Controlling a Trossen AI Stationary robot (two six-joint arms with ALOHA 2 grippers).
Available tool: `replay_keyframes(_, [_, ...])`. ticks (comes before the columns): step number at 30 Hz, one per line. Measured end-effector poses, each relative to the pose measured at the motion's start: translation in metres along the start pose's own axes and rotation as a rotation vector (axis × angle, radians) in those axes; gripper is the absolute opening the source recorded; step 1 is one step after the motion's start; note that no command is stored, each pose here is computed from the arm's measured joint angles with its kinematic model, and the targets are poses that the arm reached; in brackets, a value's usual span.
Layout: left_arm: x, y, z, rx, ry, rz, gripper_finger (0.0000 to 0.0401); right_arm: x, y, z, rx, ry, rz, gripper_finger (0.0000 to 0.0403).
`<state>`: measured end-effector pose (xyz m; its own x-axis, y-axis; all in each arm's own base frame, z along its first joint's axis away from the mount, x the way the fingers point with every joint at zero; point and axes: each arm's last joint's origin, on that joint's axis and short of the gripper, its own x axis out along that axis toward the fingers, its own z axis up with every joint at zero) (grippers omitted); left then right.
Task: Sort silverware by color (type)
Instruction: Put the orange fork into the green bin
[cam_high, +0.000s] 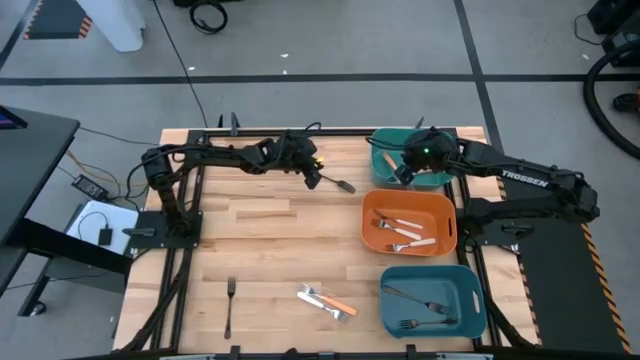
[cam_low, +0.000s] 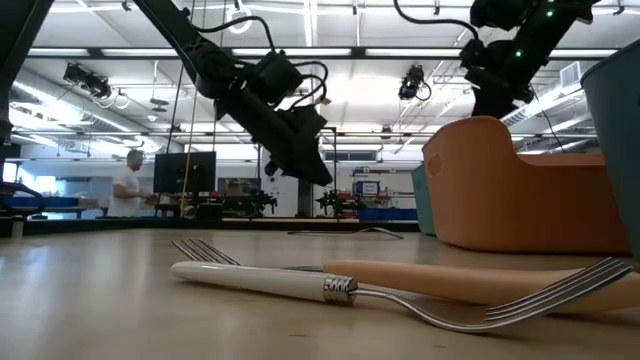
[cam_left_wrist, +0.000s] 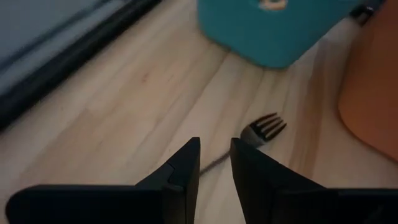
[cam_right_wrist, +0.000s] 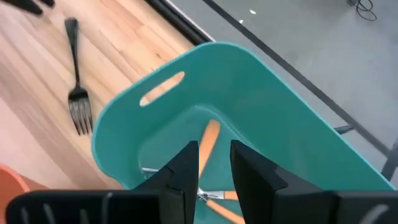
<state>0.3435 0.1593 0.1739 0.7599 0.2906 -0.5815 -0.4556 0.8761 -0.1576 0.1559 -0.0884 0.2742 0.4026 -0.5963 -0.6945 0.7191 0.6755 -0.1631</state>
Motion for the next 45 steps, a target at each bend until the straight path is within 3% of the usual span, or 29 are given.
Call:
replay_keyframes(7, [-0.002,0.0,-0.004,-0.132,0.045,0.035,0.0094,-0.004,0.004,0.004,0.122,-0.036,0.128,0.0101])
replay_keyframes(11, [-0.003,-0.013,-0.013,-0.128,0.145,-0.063,0.0093,-0.006,0.01,0.008,0.159,-0.058,0.262,0.0101])
replay_keyframes(16, [-0.01,-0.051,-0.036,0.069,0.355,-0.323,0.0093,-0.007,0.014,0.011,0.153,-0.097,0.292,0.0101])
replay_keyframes(21, [-0.021,-0.09,-0.063,0.241,0.533,-0.411,0.0093,-0.008,0.014,0.013,0.123,-0.117,0.288,0.0101])
replay_keyframes(26, [-0.026,-0.117,-0.072,0.249,0.547,-0.447,0.0093,-0.007,0.014,0.013,0.056,-0.129,0.281,0.0101])
replay_keyframes(34, [-0.029,-0.128,-0.076,0.194,0.564,-0.423,0.0096,-0.008,0.014,0.013,-0.027,-0.143,0.275,0.0101])
replay_keyframes(40, [-0.034,-0.153,-0.078,0.248,0.503,-0.576,0.0125,-0.008,0.014,0.013,-0.03,-0.143,0.277,0.0101])
replay_keyframes(45, [-0.037,-0.173,-0.077,0.163,0.442,-0.569,0.0151,-0.01,0.021,0.012,-0.066,-0.13,0.425,0.0101])
